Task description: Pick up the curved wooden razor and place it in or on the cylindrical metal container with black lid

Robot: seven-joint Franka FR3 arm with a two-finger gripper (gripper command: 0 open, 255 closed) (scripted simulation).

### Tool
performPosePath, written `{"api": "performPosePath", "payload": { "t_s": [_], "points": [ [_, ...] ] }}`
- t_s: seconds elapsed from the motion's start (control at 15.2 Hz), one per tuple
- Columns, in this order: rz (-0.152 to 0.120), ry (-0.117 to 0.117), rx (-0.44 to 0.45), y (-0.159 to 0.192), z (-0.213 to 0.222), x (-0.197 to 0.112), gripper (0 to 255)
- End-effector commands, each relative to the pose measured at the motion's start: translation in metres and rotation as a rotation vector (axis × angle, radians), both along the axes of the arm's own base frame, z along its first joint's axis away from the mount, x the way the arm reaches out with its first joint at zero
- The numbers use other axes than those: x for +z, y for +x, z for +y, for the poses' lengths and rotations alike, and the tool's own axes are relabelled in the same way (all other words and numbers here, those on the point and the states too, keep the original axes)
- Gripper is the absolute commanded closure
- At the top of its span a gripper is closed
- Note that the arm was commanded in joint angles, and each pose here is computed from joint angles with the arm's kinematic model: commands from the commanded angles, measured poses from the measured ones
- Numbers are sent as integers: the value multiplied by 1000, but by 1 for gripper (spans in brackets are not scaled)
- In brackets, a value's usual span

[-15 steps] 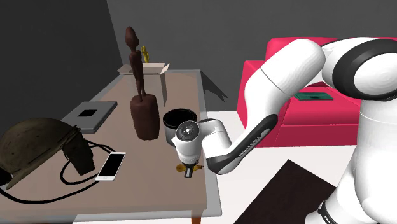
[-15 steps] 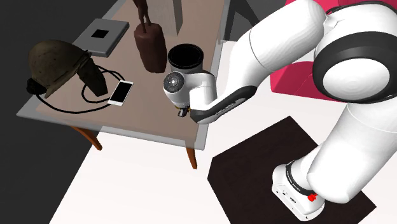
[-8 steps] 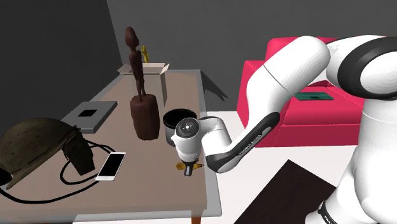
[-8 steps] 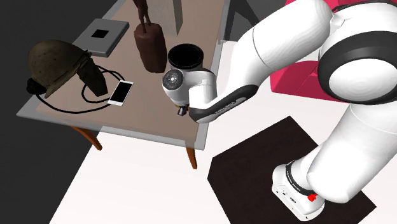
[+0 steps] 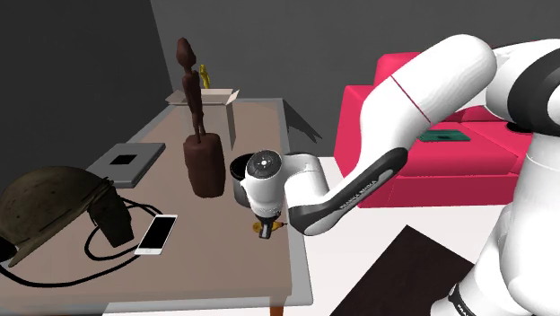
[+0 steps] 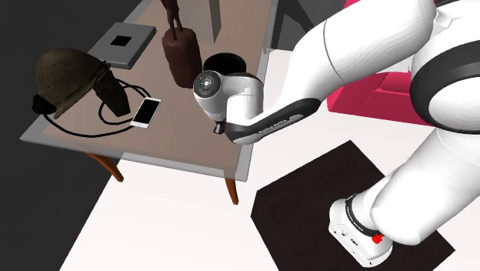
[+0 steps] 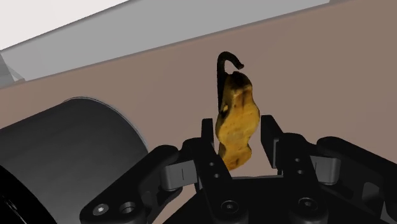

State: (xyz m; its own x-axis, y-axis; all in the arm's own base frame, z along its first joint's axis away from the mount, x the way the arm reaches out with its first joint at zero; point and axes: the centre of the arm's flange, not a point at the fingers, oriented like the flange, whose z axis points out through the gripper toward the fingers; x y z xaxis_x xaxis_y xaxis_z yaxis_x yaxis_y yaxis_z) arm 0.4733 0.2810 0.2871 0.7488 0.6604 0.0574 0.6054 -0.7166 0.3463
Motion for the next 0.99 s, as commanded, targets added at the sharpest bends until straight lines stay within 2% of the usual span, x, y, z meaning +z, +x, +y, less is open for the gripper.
{"api": "performPosePath", "payload": {
  "t_s": [0.0, 0.92],
  "points": [
    [0, 0, 0, 0, 0, 10, 255],
    [0, 0, 0, 0, 0, 84, 255]
  ]
}}
